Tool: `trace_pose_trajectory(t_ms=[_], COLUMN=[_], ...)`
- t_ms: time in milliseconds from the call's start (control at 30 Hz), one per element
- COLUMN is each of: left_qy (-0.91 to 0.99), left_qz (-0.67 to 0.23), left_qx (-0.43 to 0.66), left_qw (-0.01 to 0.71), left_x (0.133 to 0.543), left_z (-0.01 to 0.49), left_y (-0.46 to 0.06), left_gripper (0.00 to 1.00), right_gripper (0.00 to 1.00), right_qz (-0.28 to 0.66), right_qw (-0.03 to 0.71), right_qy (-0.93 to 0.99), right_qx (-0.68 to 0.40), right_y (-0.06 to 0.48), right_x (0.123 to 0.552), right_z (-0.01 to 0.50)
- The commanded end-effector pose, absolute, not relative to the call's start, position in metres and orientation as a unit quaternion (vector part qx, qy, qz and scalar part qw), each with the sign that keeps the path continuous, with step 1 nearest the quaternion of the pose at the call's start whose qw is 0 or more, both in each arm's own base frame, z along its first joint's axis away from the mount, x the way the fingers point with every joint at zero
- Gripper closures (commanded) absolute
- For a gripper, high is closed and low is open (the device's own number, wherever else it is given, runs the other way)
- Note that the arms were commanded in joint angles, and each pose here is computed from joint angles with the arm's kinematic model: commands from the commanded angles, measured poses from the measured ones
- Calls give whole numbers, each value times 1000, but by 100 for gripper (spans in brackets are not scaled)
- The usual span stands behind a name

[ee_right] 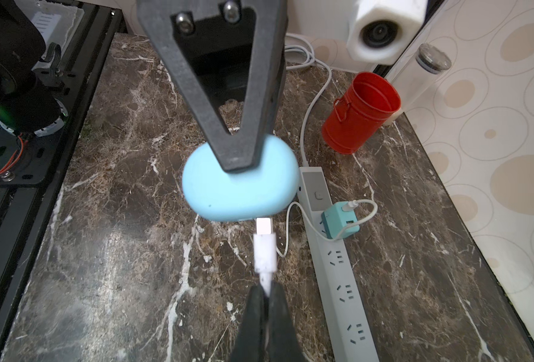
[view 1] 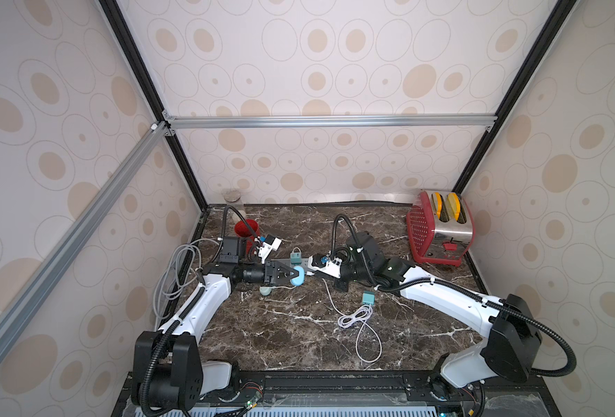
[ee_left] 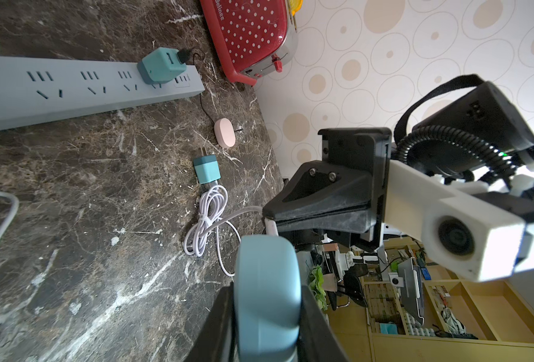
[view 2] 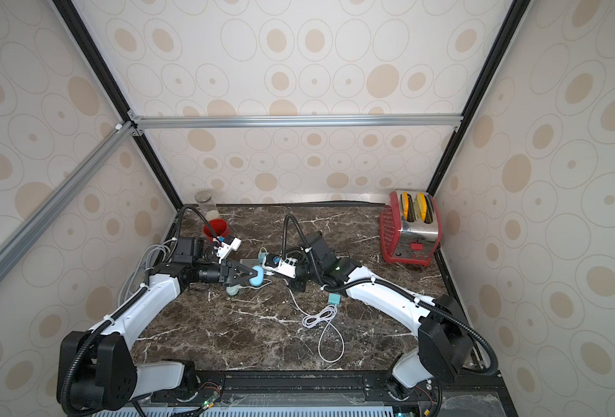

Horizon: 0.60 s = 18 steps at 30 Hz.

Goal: Charge the bluetooth headset
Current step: Insert the charging cable into the bluetooth headset.

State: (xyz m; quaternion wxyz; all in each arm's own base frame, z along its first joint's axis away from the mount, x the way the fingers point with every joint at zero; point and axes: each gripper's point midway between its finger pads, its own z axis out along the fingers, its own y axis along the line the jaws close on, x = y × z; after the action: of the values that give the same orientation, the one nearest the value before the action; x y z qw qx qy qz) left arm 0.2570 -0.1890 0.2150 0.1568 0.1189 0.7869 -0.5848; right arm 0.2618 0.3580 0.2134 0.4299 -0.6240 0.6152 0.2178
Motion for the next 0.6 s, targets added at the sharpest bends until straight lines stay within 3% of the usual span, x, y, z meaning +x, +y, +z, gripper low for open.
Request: trace_pose_trajectory(t_ms=[0, 567], left_qy=[784, 779], left_qz=[-585, -591], left_qx=[130, 127], left_qw=[162, 169], left_x=[257, 260], left_z=[220, 224], left_y=[-191, -191], left_gripper=[91, 90], right_gripper=[100, 100], right_qz=[222, 216], right_qw=[440, 438], right_qy=[595, 591], right_qx=[-635, -642], right_y=[366, 378], right_x=[254, 242], right_z=[221, 216])
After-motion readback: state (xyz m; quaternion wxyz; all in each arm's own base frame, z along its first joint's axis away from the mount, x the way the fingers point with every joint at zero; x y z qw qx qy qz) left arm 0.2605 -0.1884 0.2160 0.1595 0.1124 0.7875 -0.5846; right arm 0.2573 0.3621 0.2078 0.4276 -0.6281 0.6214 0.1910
